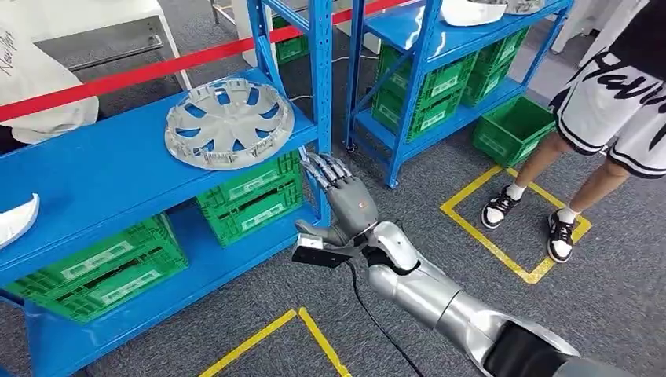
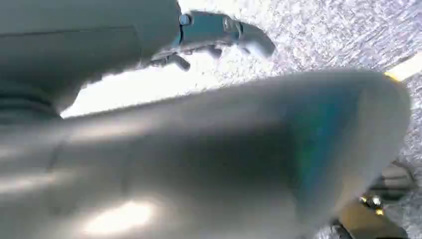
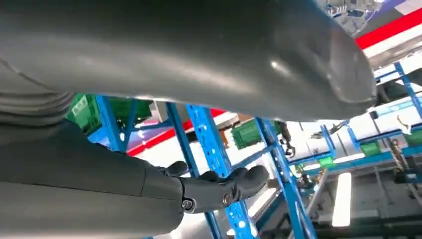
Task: Take the parts from the cabinet and place them on the table.
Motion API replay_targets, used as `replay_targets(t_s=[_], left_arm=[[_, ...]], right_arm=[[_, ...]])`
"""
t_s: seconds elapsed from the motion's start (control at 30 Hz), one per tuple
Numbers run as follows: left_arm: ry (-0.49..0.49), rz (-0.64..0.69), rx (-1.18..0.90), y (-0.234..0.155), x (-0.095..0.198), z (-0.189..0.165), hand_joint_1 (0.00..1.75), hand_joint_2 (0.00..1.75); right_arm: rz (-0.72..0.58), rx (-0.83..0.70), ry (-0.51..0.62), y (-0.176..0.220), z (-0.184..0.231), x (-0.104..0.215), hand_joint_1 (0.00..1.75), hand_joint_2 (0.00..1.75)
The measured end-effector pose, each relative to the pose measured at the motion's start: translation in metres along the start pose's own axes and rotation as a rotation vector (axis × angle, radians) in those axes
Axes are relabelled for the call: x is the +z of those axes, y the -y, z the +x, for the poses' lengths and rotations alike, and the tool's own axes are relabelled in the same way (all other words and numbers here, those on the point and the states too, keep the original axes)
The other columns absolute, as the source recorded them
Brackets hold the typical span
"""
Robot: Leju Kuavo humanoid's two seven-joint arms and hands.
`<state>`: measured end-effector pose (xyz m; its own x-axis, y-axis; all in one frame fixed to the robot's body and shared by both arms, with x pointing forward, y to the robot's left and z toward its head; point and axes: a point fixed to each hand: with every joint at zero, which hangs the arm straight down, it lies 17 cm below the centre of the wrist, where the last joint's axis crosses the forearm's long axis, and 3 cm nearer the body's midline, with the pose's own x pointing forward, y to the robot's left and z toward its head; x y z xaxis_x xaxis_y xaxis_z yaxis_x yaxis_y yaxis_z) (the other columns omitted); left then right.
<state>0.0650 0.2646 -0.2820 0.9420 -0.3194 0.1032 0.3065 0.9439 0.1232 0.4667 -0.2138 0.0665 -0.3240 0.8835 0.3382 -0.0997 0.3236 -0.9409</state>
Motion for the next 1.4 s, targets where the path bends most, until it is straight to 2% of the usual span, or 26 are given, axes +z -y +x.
replay_targets(t_s=[0.57, 1.4], left_arm=[[0.006, -0.011, 0.000, 0.009, 0.001, 0.004, 0.00, 0.00], [0.027, -0.012, 0.004, 0.008, 0.001, 0.012, 0.00, 0.00]], right_arm=[[0.028, 0.029, -0.001, -0.016, 0.004, 0.004, 0.00, 0.00], [0.090, 0.055, 0.106, -0.023, 0.041, -0.017, 0.00, 0.00]])
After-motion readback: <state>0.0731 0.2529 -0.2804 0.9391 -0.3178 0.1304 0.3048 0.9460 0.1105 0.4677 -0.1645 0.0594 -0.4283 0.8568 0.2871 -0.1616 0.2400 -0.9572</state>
